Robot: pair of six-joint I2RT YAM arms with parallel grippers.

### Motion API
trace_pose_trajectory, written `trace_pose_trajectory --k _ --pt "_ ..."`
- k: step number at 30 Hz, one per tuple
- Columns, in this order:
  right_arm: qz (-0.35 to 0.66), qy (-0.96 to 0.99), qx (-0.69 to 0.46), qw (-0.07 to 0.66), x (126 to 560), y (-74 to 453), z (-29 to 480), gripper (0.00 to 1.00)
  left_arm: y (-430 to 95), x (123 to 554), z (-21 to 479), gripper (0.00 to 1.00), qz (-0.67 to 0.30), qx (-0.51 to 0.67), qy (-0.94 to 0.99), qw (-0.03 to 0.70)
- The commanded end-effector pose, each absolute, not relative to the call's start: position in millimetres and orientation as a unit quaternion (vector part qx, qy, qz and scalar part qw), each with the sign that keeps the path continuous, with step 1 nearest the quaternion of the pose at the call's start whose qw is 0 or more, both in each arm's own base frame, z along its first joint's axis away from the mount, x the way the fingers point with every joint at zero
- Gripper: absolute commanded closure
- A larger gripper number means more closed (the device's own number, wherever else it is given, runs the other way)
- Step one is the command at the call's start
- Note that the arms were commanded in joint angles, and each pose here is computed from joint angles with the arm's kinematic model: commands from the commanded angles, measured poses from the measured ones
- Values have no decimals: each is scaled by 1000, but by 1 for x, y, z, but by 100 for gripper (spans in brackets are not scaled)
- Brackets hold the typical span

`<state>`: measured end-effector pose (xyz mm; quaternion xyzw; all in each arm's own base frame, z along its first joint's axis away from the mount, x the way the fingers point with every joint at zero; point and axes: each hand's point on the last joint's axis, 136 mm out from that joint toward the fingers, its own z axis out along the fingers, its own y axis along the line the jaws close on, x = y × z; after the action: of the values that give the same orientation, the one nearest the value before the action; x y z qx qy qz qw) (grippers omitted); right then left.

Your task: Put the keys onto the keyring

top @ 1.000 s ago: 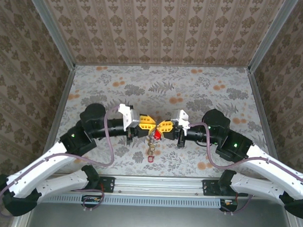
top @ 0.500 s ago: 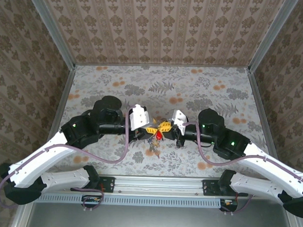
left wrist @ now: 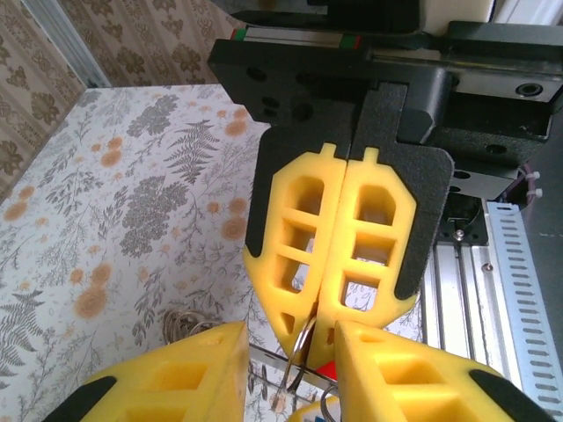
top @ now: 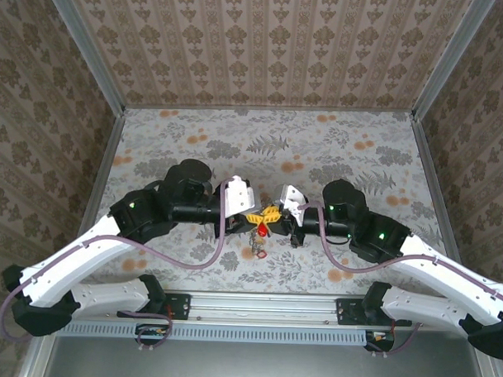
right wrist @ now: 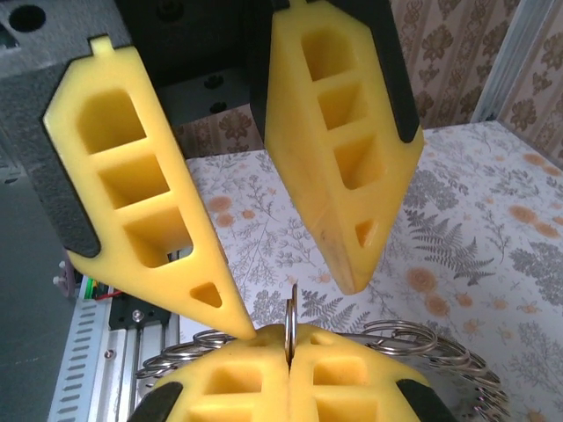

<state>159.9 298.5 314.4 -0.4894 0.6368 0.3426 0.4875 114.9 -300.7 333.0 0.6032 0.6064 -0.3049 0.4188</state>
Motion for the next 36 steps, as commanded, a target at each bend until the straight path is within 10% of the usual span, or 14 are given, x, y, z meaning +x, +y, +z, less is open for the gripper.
trace_pose_trajectory --k 1,14,20,36 --pt "362 600 -493 515 152 301 347 100 -299 112 327 68 -293 619 604 407" --pt "363 585 -504 521 146 301 348 100 -298 109 316 80 -286 632 604 394" --pt "362 567 -512 534 139 300 350 100 -298 107 314 100 -289 637 599 391" --pt "392 549 -516 528 129 305 351 84 -294 81 375 100 -416 574 497 501"
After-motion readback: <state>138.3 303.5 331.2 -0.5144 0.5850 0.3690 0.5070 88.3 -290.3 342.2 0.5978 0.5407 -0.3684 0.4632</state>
